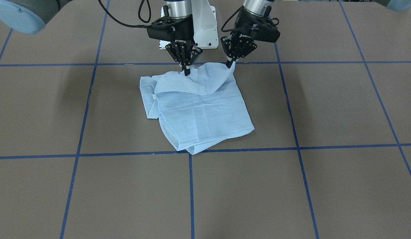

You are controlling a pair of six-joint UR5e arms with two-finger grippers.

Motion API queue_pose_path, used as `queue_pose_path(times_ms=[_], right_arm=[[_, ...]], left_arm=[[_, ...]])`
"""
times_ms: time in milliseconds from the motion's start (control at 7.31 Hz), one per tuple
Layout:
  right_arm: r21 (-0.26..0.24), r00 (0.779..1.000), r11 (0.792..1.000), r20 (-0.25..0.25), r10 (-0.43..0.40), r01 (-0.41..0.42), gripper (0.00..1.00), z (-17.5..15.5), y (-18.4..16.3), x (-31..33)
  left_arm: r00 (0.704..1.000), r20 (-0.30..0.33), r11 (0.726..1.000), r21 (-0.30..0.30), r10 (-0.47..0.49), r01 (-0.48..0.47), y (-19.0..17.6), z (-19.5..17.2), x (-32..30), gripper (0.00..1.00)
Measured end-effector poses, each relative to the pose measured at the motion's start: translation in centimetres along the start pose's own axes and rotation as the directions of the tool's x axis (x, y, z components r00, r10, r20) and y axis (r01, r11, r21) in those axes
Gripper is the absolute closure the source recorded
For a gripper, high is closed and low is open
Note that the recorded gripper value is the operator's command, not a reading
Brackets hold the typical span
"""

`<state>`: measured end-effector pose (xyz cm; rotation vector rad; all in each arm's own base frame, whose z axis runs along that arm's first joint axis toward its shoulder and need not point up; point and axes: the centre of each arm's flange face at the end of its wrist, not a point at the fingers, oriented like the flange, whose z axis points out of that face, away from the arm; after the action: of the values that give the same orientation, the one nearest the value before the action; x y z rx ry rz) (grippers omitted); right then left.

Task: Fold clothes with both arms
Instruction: 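Lift the near edge with both grippers and fold it toward the collar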

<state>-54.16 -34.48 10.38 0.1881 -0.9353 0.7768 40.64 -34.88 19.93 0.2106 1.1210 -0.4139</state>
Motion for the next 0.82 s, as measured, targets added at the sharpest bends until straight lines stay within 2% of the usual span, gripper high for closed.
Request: queue_pose_path(times_ms=[274,547,821], right_arm=[[0.034,1.000,0.999,-0.010,-0.015,0.016,1.00,5.1,-2.0,-4.1],[0.052,0.998,0.997,-0.011,-0.063,0.064,1.00,11.0,-2.8,-6.4],[0.058,0.995,0.994,-0.013,-0.094,0.095,1.00,14.9,-3.0,-6.4]], left_arm=[[0.998,0.066,0.998,0.055,0.017,-0.021,-3.5,3.4,-0.9,1.00],[0.992,0.127,0.996,0.081,0.025,-0.035,-5.7,8.3,-1.5,1.00],[0.987,0.157,0.994,0.097,0.030,-0.046,-7.4,12.5,-3.4,1.00]])
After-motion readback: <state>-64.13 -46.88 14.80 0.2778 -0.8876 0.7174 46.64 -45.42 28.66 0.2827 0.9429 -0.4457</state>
